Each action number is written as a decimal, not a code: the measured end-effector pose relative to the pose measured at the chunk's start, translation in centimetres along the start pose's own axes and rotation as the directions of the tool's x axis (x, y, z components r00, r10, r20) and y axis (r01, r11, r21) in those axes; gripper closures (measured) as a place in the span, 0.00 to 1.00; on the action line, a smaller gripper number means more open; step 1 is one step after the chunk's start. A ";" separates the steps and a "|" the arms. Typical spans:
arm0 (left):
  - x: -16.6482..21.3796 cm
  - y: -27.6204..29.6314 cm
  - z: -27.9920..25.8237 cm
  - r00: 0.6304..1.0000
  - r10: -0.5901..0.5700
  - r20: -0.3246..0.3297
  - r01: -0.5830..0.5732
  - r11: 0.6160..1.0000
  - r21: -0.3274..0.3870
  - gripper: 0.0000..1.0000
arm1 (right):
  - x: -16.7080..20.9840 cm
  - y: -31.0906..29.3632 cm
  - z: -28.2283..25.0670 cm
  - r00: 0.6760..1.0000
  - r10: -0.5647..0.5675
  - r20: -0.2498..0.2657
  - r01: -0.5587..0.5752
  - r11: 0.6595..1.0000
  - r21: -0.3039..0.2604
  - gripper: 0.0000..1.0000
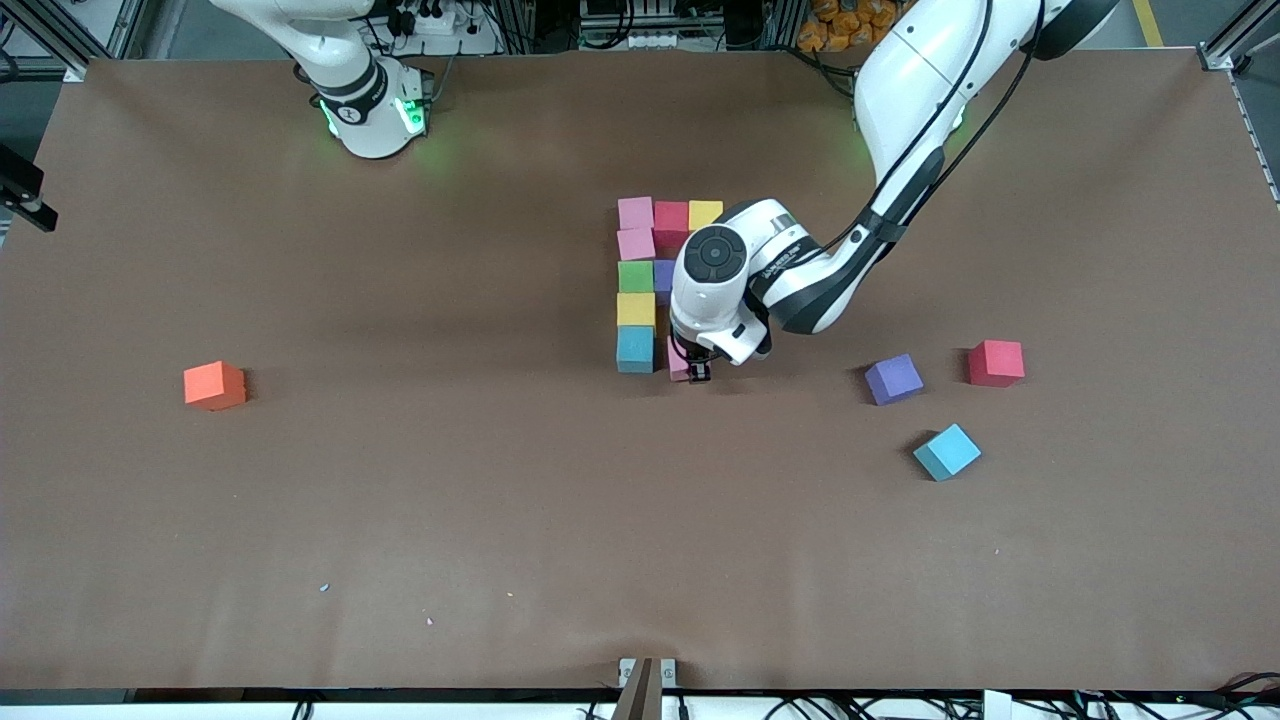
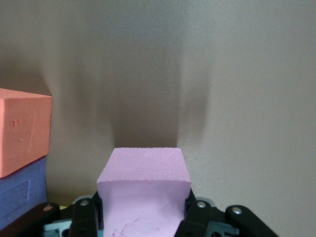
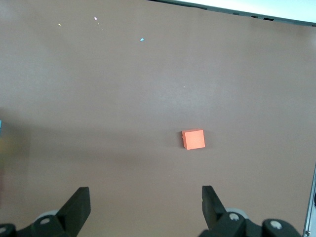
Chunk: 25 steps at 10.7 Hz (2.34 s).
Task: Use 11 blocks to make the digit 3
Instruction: 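Lower the pink cube beside the cyan cube with the left gripper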
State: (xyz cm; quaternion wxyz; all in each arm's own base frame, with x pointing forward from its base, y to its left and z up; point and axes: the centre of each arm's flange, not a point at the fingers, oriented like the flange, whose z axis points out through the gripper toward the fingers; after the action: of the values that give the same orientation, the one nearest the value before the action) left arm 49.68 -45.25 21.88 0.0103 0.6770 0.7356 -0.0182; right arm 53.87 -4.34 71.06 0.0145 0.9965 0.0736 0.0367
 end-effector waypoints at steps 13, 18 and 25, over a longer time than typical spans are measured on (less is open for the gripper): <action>-1.6 -1.9 2.0 0.998 0.069 0.008 -0.068 0.997 -0.018 0.44 | -0.3 0.6 1.2 0.999 0.011 0.049 -0.012 1.000 0.009 0.00; -1.7 -2.0 2.1 0.996 0.094 -0.003 -0.094 0.995 -0.036 0.25 | -0.2 0.5 1.4 0.998 0.010 0.055 -0.010 1.000 0.010 0.00; -2.4 -2.1 -3.2 0.989 0.148 -0.011 -0.148 0.983 -0.112 0.00 | 0.3 0.5 2.5 0.997 0.005 0.073 -0.006 1.000 0.015 0.00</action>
State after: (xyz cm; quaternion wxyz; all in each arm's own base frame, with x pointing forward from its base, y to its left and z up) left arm 47.85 -47.65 25.19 0.0488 0.7283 0.6830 0.0248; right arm 54.38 -4.81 68.63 0.0098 0.9975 0.0706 -0.0003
